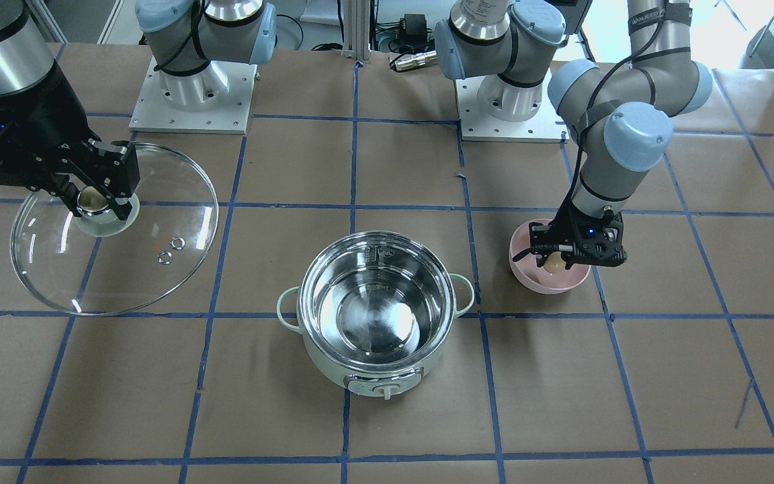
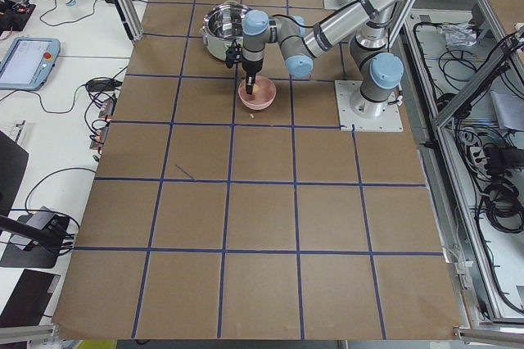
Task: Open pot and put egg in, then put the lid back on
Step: 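Lift the egg with the left gripper and carry it over the pot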
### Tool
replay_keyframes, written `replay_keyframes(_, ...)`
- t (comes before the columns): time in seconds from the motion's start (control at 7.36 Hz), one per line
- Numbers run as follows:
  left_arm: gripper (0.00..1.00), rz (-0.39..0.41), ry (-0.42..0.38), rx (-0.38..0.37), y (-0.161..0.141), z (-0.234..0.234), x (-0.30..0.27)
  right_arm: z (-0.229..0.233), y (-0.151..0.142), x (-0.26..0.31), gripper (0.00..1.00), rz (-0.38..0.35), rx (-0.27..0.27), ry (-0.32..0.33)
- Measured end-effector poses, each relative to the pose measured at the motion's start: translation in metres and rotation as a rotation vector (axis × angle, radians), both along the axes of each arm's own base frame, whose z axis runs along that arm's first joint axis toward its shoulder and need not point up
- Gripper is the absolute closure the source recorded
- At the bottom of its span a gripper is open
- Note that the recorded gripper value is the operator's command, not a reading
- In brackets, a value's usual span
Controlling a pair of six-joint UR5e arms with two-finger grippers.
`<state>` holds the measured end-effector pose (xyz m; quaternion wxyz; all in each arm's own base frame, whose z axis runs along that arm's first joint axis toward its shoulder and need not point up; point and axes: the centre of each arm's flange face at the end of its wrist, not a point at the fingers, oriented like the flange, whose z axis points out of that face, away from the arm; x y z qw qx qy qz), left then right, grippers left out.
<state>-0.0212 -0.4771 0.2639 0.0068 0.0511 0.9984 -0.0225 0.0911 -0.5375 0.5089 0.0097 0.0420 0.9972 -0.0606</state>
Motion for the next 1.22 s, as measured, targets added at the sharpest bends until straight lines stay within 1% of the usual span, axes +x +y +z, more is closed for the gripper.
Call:
replay_keyframes(0.14,0.97,0.004,0.006,0.023,-0.002,0.028,-0.003,0.0,0.0,0.0,0.69,0.0,0.0,0.0)
replay_keyframes(0.27,0.98,0.014,0.01,0.032,-0.008,0.052,-0.006,0.0,0.0,0.0,0.69,0.0,0.0,0.0)
replay_keyframes(0.41,0.97,0.032,0.012,0.024,-0.016,0.07,-0.016,0.0,0.0,0.0,0.69,0.0,0.0,0.0)
replay_keyframes(0.54,0.97,0.049,0.011,0.001,-0.025,0.086,-0.04,0.0,0.0,0.0,0.69,0.0,0.0,0.0)
replay_keyframes(0.81,0.97,0.106,0.026,-0.045,-0.056,0.107,-0.115,0.0,0.0,0.0,0.68,0.0,0.0,0.0)
replay_keyframes(0.95,0.97,0.112,0.034,-0.062,-0.078,0.11,-0.16,0.0,0.0,0.0,0.68,0.0,0.0,0.0)
replay_keyframes(1.09,0.97,0.111,0.037,-0.068,-0.095,0.104,-0.208,0.0,0.0,0.0,0.68,0.0,0.0,0.0)
replay_keyframes(1.22,0.97,0.111,0.025,-0.065,-0.102,0.091,-0.25,-0.001,0.0,0.0,0.68,0.0,0.002,0.0)
